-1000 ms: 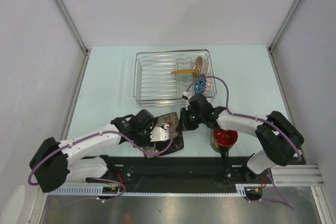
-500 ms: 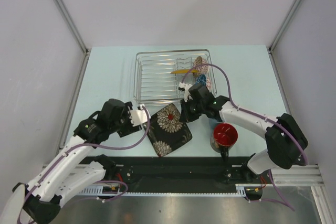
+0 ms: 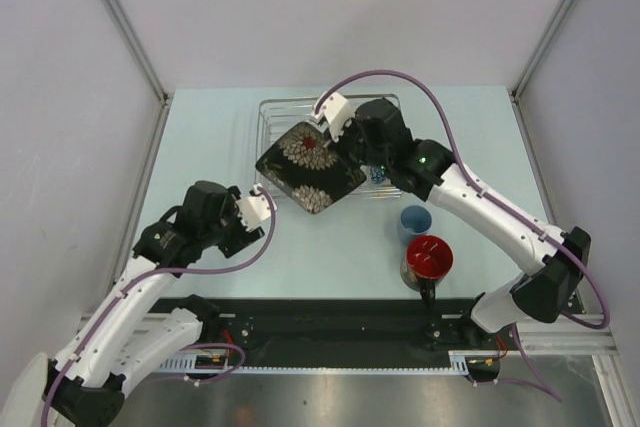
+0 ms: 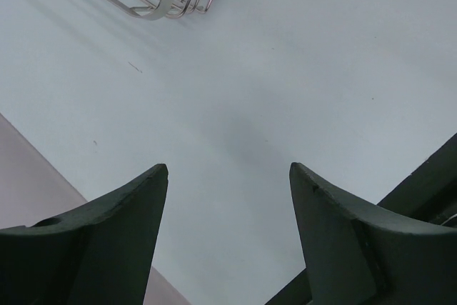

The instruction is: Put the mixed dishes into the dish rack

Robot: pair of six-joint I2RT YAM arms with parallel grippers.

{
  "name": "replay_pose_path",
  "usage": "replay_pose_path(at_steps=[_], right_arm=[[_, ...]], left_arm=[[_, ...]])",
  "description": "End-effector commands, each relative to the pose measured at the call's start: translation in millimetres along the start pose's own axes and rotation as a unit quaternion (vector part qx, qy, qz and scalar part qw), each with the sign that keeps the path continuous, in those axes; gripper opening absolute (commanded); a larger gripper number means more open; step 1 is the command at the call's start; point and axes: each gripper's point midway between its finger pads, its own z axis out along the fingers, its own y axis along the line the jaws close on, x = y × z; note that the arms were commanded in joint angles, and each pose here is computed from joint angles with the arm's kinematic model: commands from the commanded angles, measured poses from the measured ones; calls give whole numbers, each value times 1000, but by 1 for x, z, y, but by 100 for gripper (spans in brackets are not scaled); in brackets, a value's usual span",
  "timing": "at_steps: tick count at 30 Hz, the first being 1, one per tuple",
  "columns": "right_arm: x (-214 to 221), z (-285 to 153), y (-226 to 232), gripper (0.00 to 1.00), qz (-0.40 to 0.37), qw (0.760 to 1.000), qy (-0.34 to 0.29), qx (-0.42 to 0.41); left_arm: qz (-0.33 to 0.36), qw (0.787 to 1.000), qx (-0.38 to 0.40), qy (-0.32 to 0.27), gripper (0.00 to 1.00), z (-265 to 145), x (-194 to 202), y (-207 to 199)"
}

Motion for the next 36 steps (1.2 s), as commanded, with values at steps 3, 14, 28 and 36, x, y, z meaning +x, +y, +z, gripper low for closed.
replay_pose_path(at_steps=[3, 14, 28, 36], right_arm=[[-92, -28, -83, 0, -186, 965, -72, 171], [-73, -6, -116, 0, -325, 914, -9, 244], [-39, -12, -124, 0, -376, 903, 31, 204], [-20, -21, -126, 0, -401, 901, 39, 163]], left_arm=[[-31, 999, 6, -19, 75, 3, -7, -3], [-32, 999, 0, -18, 75, 7, -1, -4], [-35, 999, -5, -17, 74, 13, -5, 2], [-35, 999, -9, -13, 74, 16, -4, 4]])
